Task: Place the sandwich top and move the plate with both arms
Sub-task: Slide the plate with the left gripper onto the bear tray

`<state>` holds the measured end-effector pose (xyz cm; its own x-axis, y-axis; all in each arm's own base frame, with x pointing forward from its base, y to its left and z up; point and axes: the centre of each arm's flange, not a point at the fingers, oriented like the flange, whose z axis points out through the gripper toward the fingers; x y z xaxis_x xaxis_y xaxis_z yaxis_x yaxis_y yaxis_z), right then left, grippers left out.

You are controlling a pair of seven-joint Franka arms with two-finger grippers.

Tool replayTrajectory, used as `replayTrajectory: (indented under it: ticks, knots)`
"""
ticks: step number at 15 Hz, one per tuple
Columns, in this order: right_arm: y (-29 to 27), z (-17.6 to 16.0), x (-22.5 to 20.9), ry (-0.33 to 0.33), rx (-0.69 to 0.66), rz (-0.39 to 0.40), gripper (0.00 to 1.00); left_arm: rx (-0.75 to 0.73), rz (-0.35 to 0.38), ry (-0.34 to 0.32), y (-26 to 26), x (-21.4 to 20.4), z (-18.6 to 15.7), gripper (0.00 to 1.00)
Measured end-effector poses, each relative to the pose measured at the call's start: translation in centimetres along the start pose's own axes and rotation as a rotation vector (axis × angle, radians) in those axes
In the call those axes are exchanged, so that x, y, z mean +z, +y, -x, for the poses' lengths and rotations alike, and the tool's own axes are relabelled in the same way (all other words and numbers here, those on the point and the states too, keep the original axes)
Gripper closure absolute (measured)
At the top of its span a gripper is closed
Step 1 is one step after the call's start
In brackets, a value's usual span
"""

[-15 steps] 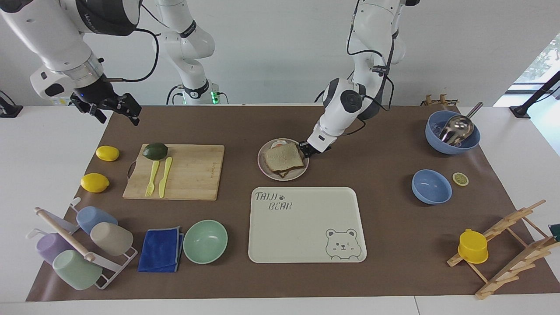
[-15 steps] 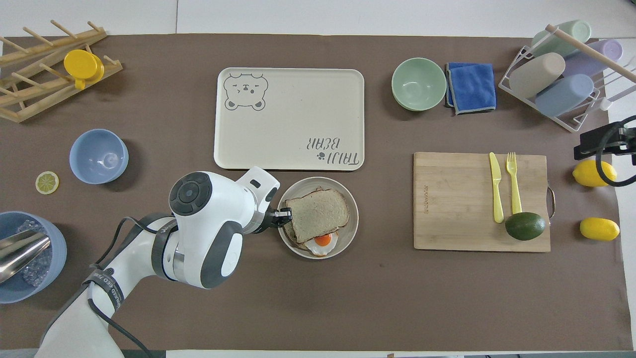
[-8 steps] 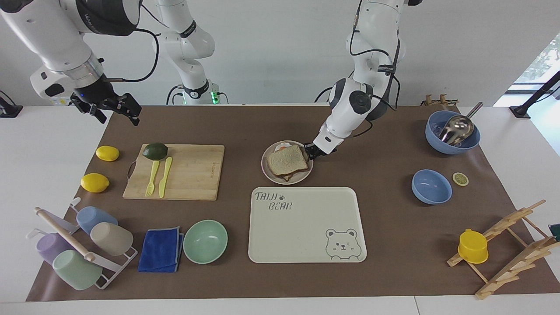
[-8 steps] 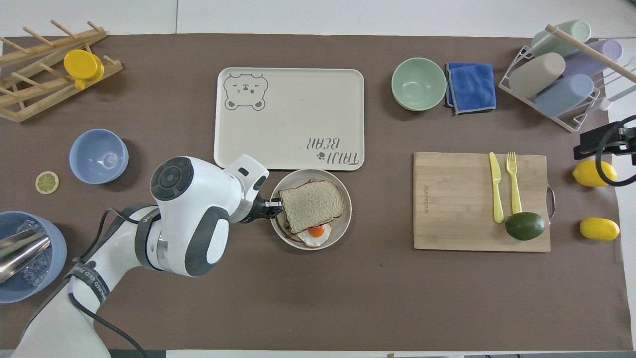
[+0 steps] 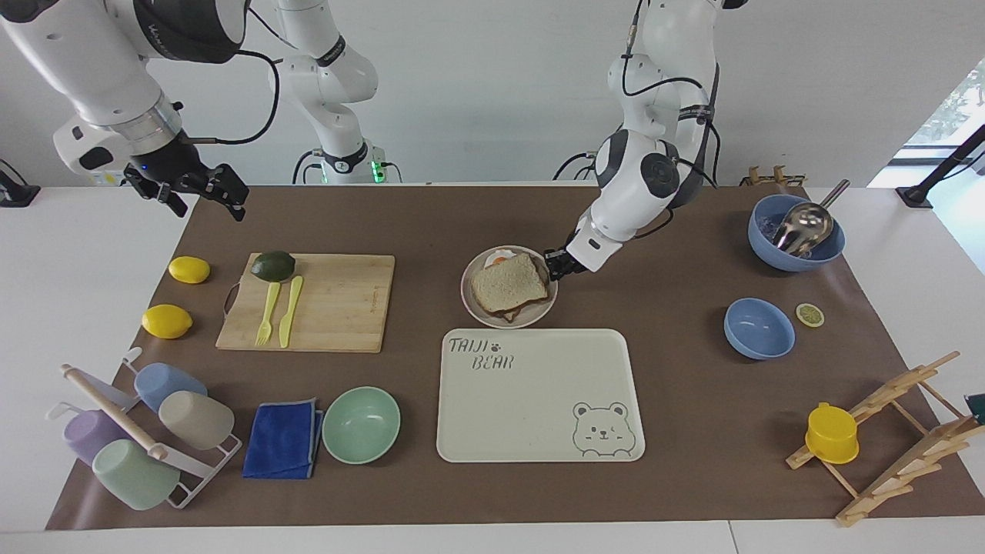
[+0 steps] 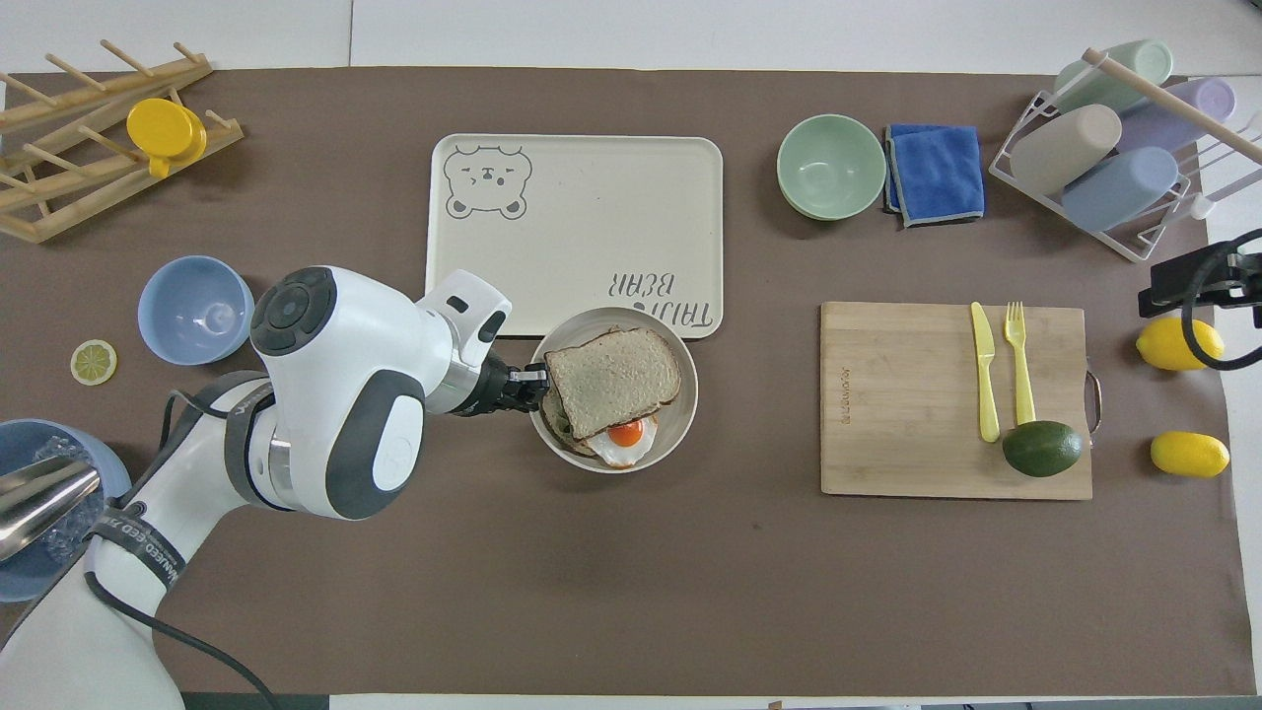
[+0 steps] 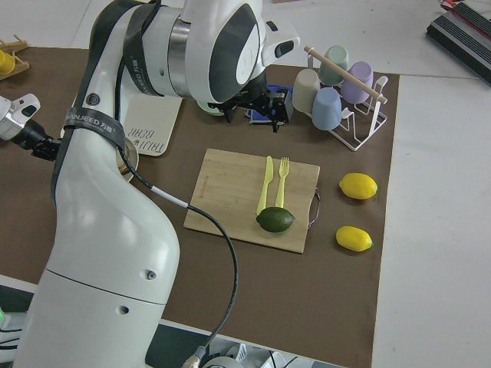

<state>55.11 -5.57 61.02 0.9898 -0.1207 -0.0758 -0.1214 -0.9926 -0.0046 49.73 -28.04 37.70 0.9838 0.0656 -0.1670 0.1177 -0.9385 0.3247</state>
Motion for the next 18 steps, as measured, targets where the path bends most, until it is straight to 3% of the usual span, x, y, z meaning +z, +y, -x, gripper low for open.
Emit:
replayTrajectory:
  ticks: [7,11,14,18]
  knots:
    - [0.0,0.0,0.0,0.000,0.000,0.000,0.00,-0.015,0.063,0.054,0.7,-5.1,-7.4,0.96]
    - [0.0,0.0,0.0,0.000,0.000,0.000,0.00,-0.033,0.076,0.054,0.8,-3.5,-12.9,0.96]
    - [0.0,0.0,0.0,0.000,0.000,0.000,0.00,-0.039,0.065,0.049,0.2,-0.9,-15.1,0.96]
    - [0.0,0.0,0.0,0.000,0.000,0.000,0.00,-0.034,0.033,0.099,-1.0,0.2,-17.1,0.96]
